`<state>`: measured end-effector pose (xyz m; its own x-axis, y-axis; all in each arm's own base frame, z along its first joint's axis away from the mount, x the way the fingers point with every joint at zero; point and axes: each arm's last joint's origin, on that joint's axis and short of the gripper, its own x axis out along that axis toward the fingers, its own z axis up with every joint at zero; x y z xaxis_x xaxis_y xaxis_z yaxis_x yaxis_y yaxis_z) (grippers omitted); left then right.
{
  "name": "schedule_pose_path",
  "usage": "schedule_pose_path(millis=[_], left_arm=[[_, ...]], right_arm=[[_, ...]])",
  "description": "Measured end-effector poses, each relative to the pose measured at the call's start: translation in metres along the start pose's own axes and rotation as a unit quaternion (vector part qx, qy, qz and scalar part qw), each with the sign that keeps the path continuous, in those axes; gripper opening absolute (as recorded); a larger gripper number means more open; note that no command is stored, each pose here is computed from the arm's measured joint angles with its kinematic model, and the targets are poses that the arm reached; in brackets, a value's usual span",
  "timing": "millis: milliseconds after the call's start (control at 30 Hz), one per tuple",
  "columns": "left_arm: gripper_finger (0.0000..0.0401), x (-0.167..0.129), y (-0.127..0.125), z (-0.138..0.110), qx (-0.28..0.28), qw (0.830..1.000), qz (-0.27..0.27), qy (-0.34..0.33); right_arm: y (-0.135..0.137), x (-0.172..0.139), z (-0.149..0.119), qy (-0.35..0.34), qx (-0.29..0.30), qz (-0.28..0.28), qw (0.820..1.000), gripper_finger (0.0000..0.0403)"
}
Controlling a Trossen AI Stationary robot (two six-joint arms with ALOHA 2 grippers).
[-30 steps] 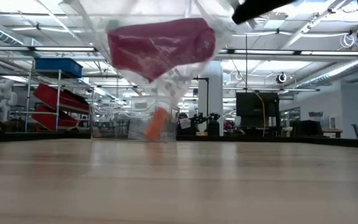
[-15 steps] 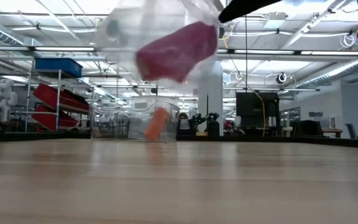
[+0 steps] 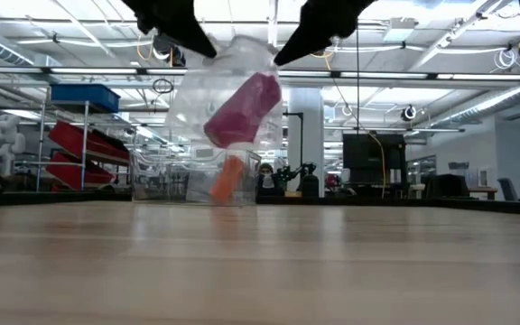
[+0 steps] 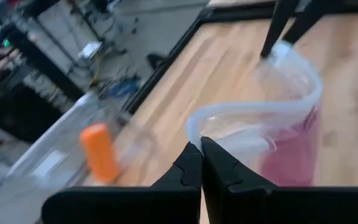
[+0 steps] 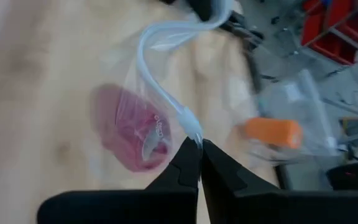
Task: Roll bandage
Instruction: Put the packed rolled pink bandage into the transparent bin
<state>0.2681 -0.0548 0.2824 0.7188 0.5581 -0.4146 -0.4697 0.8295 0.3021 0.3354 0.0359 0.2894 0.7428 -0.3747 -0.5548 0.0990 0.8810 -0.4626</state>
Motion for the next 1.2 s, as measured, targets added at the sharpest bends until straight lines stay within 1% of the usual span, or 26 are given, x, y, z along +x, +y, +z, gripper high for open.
schedule_pose_path(millis=[67,133,200,267,400,600,733,867,933,1067,1200], left_arm=[[0.0,0.006,0.019,0.001,-0.007,1.0,0.013,0.019],[0.0,0.011,0.036,0.001,-0.012,0.999,0.021,0.032],[0.0,0.015,0.054,-0.002,-0.01,0.999,0.019,0.041],[0.0,0.02,0.072,-0.005,-0.022,0.998,0.014,0.05],[0.0,0.023,0.107,-0.006,-0.033,0.998,0.021,0.05],[0.0,0.035,0.148,-0.006,-0.055,0.998,0.024,0.034],[0.0,0.046,0.17,-0.008,-0.068,0.997,0.033,0.026],[0.0,0.057,0.188,-0.012,-0.069,0.996,0.047,0.023],[0.0,0.064,0.196,-0.016,-0.073,0.995,0.06,0.03],[0.0,0.081,0.212,-0.029,-0.081,0.993,0.064,0.058],[0.0,0.099,0.224,-0.042,-0.094,0.991,0.062,0.075]], right_arm=[[-0.016,0.008,0.0,-0.01,-0.003,-0.009,1.0,0.0],[-0.03,0.014,0.001,-0.028,-0.006,-0.007,1.0,0.0],[-0.045,0.02,0.002,-0.056,-0.005,0.005,0.998,0.0],[-0.06,0.024,0.003,-0.083,0.001,0.006,0.997,0.0],[-0.09,0.033,-0.005,-0.097,0.01,-0.006,0.995,0.0],[-0.128,0.043,-0.02,-0.11,0.035,-0.011,0.993,0.0],[-0.147,0.054,-0.029,-0.122,0.04,-0.013,0.992,0.0],[-0.159,0.075,-0.038,-0.14,0.053,-0.023,0.989,0.0],[-0.163,0.084,-0.042,-0.141,0.054,-0.033,0.988,0.0],[-0.177,0.1,-0.044,-0.136,0.059,-0.045,0.988,0.0],[-0.184,0.124,-0.05,-0.122,0.07,-0.038,0.989,0.0]])
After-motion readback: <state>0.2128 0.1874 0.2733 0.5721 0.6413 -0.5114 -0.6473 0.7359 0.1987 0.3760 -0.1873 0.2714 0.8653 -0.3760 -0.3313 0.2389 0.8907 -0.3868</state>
